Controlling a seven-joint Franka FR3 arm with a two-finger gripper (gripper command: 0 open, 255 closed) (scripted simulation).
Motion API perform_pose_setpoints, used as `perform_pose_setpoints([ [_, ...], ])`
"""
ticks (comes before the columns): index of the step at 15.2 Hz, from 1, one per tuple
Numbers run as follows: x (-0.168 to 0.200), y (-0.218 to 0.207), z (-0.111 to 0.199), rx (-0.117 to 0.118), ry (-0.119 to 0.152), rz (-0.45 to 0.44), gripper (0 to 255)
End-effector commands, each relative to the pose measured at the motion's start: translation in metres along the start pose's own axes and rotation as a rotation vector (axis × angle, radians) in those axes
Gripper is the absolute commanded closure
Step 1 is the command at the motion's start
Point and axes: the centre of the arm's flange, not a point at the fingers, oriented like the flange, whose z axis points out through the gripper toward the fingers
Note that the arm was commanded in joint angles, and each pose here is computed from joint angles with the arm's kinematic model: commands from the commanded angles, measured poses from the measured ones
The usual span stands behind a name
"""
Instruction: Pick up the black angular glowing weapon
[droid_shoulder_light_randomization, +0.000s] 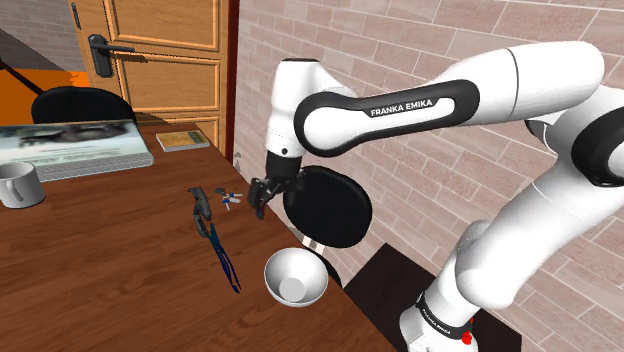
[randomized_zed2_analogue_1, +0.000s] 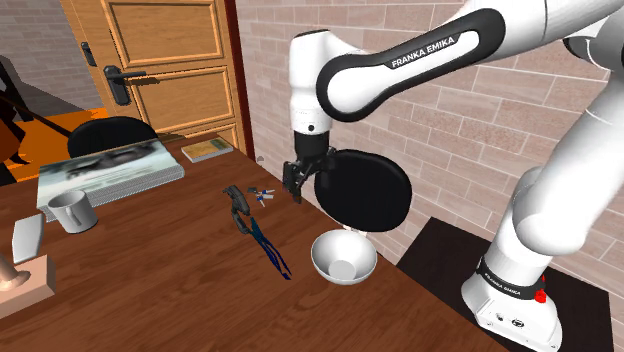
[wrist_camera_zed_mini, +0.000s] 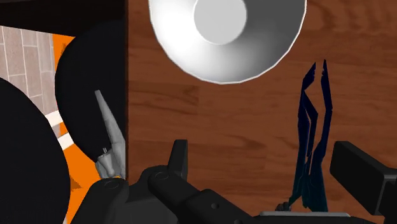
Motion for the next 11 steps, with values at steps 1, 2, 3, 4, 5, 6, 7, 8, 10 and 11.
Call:
perform_pose_setpoints([
  [1,0.011,-0.021,0.015,-0.004,0.003,0.012,0],
  [2,0.017,-0.031,0.021,-0.007,0.005,0.017,0],
  [3,0.022,-0.041,0.028,-0.010,0.006,0.022,0],
  [4,0.028,-0.051,0.035,-0.013,0.008,0.027,0],
  [5,0.034,-0.062,0.042,-0.016,0.009,0.032,0],
  [6,0.040,-0.072,0.049,-0.019,0.011,0.037,0],
  [7,0.045,-0.082,0.055,-0.022,0.012,0.042,0],
  [8,0.051,-0.092,0.062,-0.024,0.014,0.047,0],
  [10,0.063,-0.110,0.075,-0.030,0.017,0.057,0],
  [11,0.063,-0.110,0.081,-0.030,0.017,0.057,0],
])
